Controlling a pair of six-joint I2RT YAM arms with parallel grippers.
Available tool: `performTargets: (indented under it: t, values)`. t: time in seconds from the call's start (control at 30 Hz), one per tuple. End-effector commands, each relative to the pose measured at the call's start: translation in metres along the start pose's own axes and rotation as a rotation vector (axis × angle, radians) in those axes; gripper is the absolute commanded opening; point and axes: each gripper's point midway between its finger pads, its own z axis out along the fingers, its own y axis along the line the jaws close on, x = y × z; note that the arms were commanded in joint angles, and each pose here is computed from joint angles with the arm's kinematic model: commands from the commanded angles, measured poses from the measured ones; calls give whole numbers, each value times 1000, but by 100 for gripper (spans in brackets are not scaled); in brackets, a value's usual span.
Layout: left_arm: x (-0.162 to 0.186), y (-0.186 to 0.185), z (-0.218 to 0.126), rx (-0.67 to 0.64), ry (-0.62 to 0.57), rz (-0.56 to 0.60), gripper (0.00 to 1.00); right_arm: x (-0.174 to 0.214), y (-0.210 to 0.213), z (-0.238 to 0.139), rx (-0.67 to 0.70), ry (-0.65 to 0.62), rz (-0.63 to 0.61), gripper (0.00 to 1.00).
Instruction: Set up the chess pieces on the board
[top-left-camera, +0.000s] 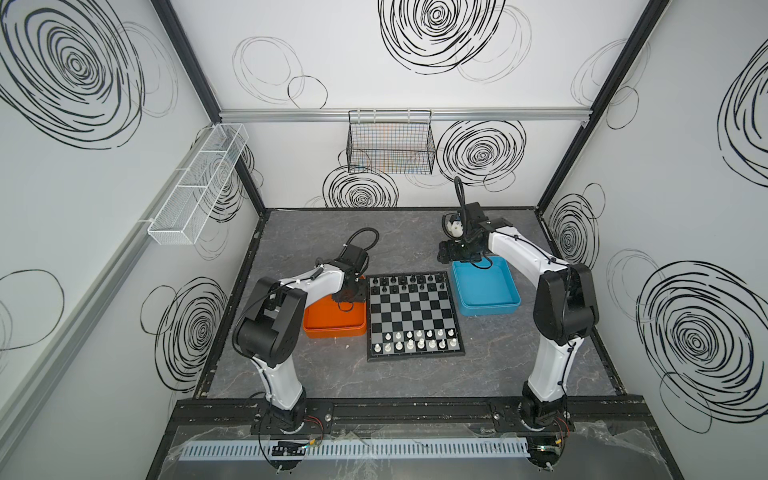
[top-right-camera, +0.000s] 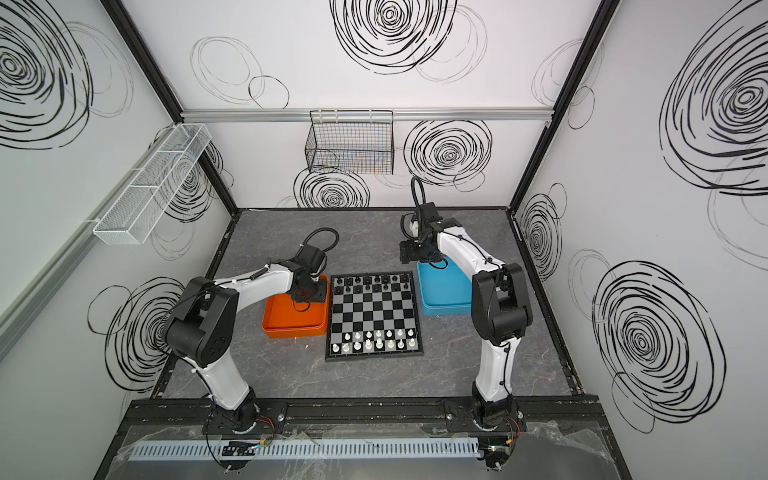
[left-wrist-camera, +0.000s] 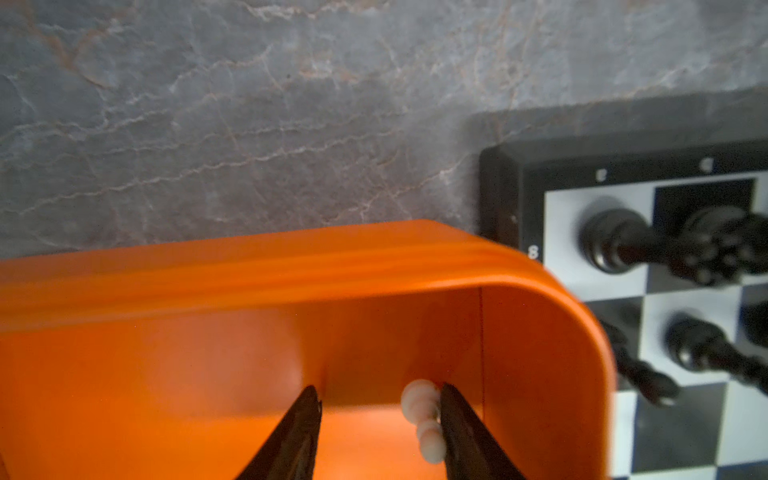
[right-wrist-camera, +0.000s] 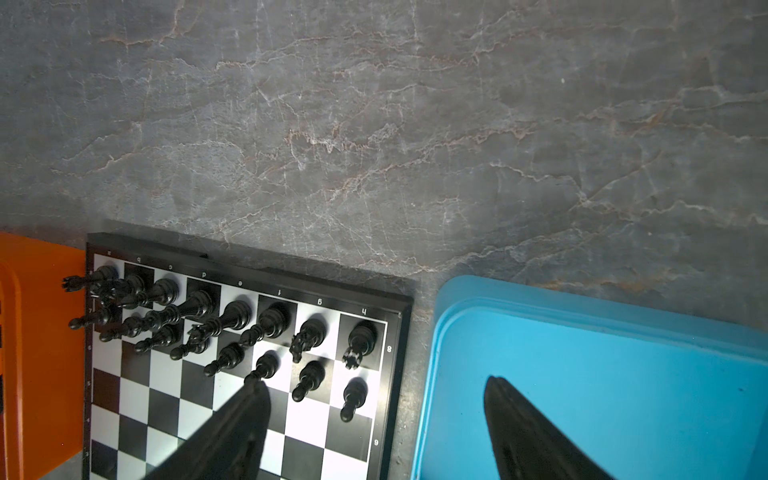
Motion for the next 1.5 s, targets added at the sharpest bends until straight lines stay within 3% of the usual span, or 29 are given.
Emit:
performTargets:
  t: [0.0, 0.67, 1.13, 1.47]
  values:
    - [-8, -6, 1, 17, -12, -2, 47, -4, 0, -10, -2, -27, -10, 85]
    - [-12, -3, -8, 8, -28, -2, 25, -2, 0, -10, -7, -30, -7, 85]
    - [-16, -3, -19, -2, -37, 3, 23, 0, -2, -11, -14, -37, -1, 85]
    - [-13, -3, -20, -7, -33, 6, 16, 2, -4, -11, -19, -35, 4, 85]
